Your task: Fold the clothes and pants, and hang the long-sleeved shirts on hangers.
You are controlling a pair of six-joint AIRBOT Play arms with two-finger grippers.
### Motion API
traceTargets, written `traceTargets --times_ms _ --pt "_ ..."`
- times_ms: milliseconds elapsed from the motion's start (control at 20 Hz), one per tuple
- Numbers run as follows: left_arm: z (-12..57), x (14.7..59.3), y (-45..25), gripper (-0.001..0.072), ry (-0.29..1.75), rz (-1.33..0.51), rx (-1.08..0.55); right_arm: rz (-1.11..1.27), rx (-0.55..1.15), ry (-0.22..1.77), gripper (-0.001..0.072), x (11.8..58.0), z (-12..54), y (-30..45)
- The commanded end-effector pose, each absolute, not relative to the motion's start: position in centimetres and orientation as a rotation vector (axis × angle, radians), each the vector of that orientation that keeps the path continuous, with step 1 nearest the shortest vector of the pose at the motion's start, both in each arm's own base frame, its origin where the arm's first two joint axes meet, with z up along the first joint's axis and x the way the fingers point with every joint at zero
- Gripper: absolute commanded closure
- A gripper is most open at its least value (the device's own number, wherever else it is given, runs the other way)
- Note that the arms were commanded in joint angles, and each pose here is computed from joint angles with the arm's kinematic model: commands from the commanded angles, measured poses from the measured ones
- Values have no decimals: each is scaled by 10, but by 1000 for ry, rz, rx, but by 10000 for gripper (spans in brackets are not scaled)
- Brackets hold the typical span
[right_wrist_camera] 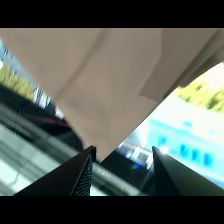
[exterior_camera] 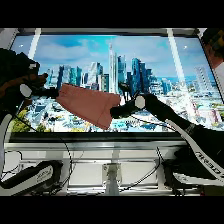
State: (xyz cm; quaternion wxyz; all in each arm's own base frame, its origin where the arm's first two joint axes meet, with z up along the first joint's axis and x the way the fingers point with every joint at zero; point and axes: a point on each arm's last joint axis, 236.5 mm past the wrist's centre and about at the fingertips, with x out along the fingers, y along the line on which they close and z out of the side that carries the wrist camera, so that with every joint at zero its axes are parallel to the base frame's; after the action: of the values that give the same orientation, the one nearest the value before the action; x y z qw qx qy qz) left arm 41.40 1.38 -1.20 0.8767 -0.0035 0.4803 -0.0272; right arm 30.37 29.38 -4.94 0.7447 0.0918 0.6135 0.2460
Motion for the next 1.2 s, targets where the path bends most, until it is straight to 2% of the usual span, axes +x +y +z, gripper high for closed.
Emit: traceTargets --times_ms 0,250,300,350,400,550,650,750,850,900,950,1000,1150 --pt "-12 413 15 265 1005 -55 4 461 228 1249 308 341 -47 269" --pt "-12 414 16 265 1004 -54 4 329 207 1264 313 361 -40 194" --pt "-12 414 16 265 1004 -54 4 294 181 1261 334 364 -36 172" --pt "-12 414 16 266 1004 -54 4 284 143 1253 486 364 -31 155" --pt "-12 414 16 266 1004 -54 4 307 93 1251 711 360 -25 141" --pt "-12 414 16 267 1004 -54 4 353 15 1265 706 331 -18 116" --pt "-12 414 16 267 1004 -54 4 356 90 1225 706 313 -20 119" --pt "-12 414 16 267 1004 -54 4 366 331 1128 706 304 -22 145" --pt "-12 414 15 267 1004 -56 4 312 667 1057 703 304 -28 167" --pt "-12 414 15 267 1004 -56 1 280 755 1047 612 303 -35 172" --pt "-12 414 15 267 1004 -56 1 262 788 1047 386 302 -42 176" --pt "-12 414 15 267 1005 -56 1 267 788 1059 199 300 -46 183" --pt "-12 414 15 267 1004 -56 1 300 796 1109 195 300 -52 209"
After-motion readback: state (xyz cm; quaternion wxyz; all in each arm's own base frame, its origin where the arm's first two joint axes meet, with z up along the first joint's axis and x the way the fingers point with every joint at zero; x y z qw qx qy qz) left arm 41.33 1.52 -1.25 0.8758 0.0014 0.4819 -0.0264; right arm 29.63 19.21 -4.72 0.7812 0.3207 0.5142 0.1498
